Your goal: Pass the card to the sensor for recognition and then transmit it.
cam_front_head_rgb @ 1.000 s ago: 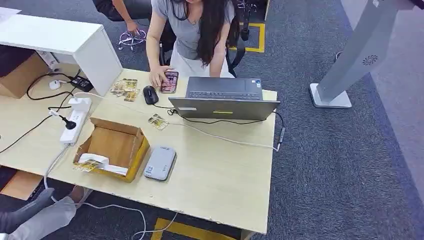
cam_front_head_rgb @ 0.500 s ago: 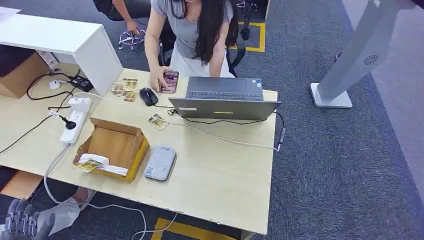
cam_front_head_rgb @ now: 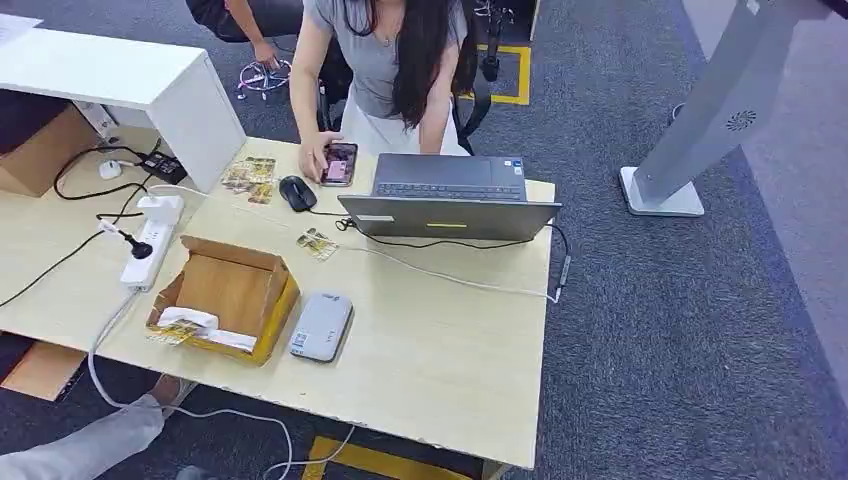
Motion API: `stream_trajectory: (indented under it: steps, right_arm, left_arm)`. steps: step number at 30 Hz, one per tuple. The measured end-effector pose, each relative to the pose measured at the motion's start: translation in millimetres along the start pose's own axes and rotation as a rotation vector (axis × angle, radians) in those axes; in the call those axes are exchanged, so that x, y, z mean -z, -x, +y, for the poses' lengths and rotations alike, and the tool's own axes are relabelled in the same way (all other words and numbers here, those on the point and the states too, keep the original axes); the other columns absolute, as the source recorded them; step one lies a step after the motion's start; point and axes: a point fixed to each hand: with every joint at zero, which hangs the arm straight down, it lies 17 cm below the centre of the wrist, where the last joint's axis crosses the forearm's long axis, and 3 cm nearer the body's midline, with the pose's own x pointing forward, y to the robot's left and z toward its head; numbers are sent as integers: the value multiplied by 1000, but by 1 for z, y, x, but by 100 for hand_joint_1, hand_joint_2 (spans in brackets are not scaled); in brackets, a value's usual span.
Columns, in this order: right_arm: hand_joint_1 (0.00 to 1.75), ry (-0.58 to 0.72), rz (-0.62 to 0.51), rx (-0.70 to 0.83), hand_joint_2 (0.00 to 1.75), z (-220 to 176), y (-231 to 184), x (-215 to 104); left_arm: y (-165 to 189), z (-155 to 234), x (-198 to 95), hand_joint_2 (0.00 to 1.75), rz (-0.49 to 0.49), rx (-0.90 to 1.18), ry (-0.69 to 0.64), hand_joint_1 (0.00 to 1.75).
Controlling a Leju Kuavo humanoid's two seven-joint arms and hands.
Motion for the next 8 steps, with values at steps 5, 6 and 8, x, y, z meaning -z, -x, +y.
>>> stream_trajectory:
  steps: [5,6,8]
  right_arm:
    - [0,-49,0,-23,0,7,4,2]
    - [0,-54,0,-25,0,7,4,2]
    - [0,-67,1,-28,0,10,6,2]
  left_arm:
    - [53,24,0,0,169,52,-60,0]
    - [57,26,0,0,180,51,-65,0]
    - [65,29,0,0,199,52,-75,0]
